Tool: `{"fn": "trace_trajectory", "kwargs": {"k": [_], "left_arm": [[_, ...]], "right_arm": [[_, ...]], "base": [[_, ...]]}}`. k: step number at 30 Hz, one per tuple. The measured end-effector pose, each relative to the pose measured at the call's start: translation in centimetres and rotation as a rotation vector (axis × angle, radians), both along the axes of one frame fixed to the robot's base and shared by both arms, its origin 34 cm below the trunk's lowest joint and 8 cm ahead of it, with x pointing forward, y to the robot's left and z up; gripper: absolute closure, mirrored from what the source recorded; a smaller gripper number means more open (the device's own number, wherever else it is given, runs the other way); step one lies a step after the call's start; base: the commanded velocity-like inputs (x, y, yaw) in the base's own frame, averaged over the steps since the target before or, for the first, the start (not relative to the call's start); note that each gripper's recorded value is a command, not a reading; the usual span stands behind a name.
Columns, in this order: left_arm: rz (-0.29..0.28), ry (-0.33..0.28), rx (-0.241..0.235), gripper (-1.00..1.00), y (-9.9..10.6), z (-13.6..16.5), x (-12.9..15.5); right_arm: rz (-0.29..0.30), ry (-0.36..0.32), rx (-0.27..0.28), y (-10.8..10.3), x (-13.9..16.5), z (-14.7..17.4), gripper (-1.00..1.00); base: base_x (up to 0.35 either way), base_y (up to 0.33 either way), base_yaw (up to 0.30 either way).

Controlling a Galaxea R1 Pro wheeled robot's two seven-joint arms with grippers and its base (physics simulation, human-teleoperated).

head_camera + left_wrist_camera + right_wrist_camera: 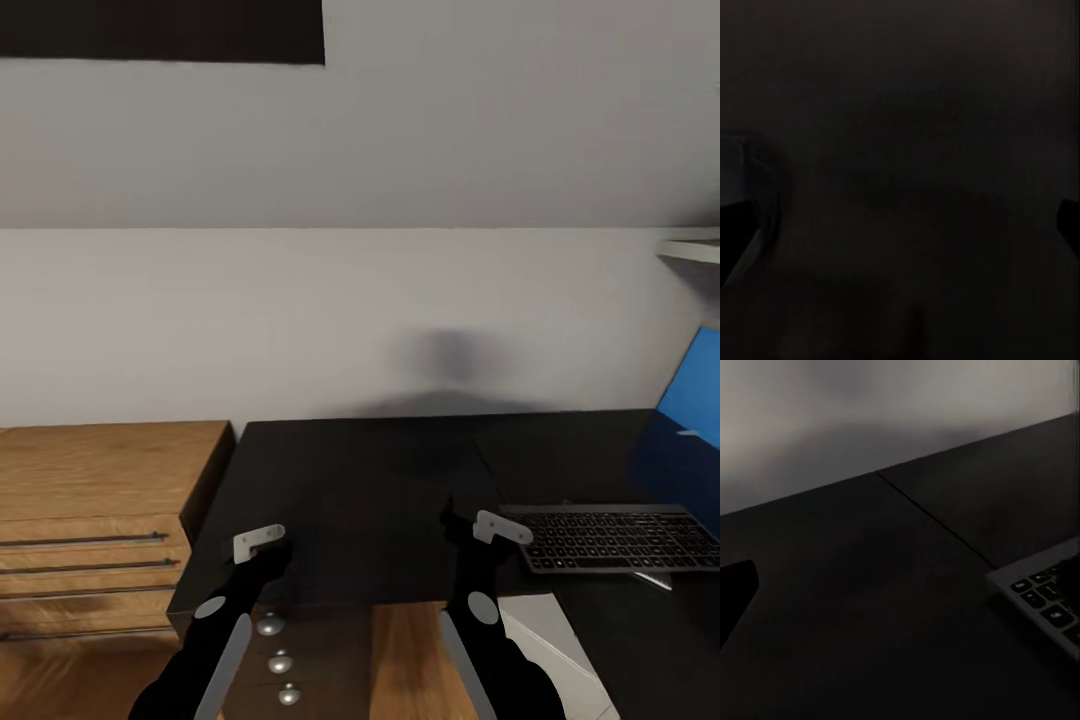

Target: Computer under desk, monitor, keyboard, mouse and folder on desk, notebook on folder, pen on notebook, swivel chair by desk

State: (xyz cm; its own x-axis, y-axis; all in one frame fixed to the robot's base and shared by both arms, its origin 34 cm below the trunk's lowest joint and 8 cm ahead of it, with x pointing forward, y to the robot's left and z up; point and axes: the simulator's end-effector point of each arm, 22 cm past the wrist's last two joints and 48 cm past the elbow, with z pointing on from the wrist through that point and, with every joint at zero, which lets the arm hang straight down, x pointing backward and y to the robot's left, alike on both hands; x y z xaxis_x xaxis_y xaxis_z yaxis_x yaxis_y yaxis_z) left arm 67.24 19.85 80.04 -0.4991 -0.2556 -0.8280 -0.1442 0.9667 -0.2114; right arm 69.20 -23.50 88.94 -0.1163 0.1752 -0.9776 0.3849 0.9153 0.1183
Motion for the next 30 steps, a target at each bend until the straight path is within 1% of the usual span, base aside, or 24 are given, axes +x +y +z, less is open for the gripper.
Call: {"fn": "trace_trajectory", "kwargs": {"k": [6, 19, 22, 23, 26, 27, 28, 30], "left_arm": [[0.0, 0.0, -0.001, -1.0, 0.0, 0.0, 0.0], [0.0, -0.002, -0.001, -1.0, 0.0, 0.1, 0.0], [0.001, -0.018, -0.003, -1.0, 0.0, 0.8, 0.3], [0.002, -0.037, -0.004, -1.0, 0.1, 1.7, 0.6], [0.001, -0.057, -0.008, -1.0, 0.1, 3.0, 0.5], [-0.001, -0.058, -0.009, -1.0, 0.1, 3.2, 0.2], [-0.012, -0.047, -0.014, -1.0, 0.0, 3.9, -1.2], [-0.019, -0.041, -0.016, -1.0, -0.1, 4.4, -1.8]], "right_arm": [[0.001, -0.001, 0.0, 0.0, 0.0, 0.0, -1.0], [0.0, 0.0, 0.0, 0.0, 0.0, 0.0, -1.0], [0.001, -0.001, -0.001, 0.0, 0.0, 0.0, -1.0], [0.001, -0.001, -0.002, 0.0, 0.0, 0.0, -1.0], [0.0, -0.001, -0.002, 0.0, 0.0, 0.0, -1.0], [0.0, -0.001, -0.002, 0.0, 0.0, 0.0, -1.0], [-0.002, 0.01, -0.002, -0.1, -0.1, -0.4, -1.0], [-0.004, 0.025, -0.005, -0.2, -0.2, -1.0, -1.0]], "base": [[0.0, 0.0, -0.052], [0.0, 0.0, -0.003], [0.0, 0.0, 0.0], [0.0, 0.0, 0.0], [0.0, 0.0, 0.0], [0.0, 0.0, 0.0], [0.0, 0.0, 0.0], [0.0, 0.0, 0.0]]}}
